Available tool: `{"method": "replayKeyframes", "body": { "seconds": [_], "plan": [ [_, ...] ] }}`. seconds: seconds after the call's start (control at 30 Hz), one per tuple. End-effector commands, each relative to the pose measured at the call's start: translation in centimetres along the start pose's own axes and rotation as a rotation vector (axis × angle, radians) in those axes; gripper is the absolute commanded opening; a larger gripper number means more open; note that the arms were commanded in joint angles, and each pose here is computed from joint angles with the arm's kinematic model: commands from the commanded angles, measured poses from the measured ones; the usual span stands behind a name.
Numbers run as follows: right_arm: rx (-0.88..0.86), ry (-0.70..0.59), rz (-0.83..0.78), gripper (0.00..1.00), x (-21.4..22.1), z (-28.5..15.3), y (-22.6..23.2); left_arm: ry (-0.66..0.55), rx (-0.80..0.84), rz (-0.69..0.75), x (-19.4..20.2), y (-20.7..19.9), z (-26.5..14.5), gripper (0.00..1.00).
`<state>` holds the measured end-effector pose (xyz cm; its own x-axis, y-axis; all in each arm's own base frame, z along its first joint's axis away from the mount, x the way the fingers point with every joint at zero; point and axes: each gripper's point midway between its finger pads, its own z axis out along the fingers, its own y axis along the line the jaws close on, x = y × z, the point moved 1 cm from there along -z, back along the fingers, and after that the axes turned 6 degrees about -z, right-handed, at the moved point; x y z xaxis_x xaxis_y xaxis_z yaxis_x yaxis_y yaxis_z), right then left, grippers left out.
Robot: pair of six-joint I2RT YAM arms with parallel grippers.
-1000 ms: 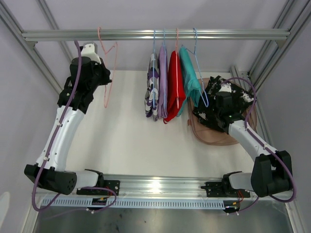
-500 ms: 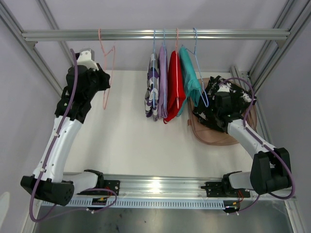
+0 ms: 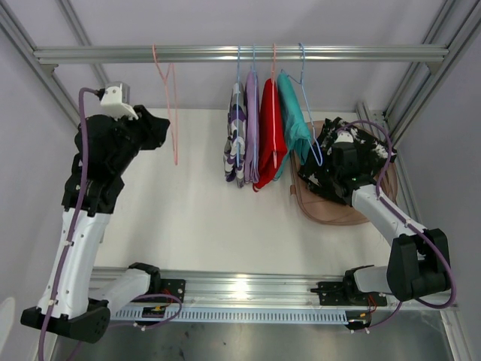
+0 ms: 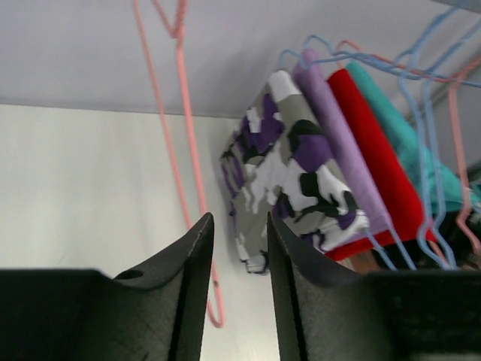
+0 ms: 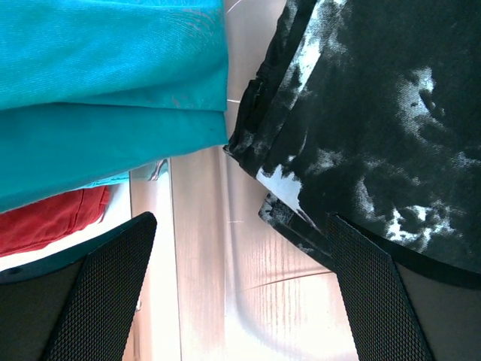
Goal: Remove the trousers from the hanger
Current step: Place the hanger at the clothesline, then pick up the hanger from the clothesline.
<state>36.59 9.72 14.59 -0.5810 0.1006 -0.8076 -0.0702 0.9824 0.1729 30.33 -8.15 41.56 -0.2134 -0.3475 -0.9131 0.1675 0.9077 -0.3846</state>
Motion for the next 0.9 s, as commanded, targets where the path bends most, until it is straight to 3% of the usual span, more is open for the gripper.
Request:
{"method": "replayKeyframes", "body": {
  "seconds": [0.0,0.2,0.33,0.87],
  "plan": [
    [-0.033,-0.019,-0.001,0.99,-0.3,0.0,0.7,-0.014,0.176,-0.046,-1.6,-3.6,-1.3,0.39],
    [-0.038,-0.014,-0.007,0.99,-0.2,0.0,0.8,0.083,0.540,-0.218,-0.9,-9.8,-1.0,0.49],
    [-0.040,-0.009,-0.012,1.00,-0.1,0.0,0.8,0.151,0.688,-0.290,-0.2,-12.2,0.2,0.50],
    [-0.031,0.011,-0.017,0.99,0.5,0.3,0.5,0.257,0.755,-0.314,3.4,-16.1,5.5,0.50]
  ]
}}
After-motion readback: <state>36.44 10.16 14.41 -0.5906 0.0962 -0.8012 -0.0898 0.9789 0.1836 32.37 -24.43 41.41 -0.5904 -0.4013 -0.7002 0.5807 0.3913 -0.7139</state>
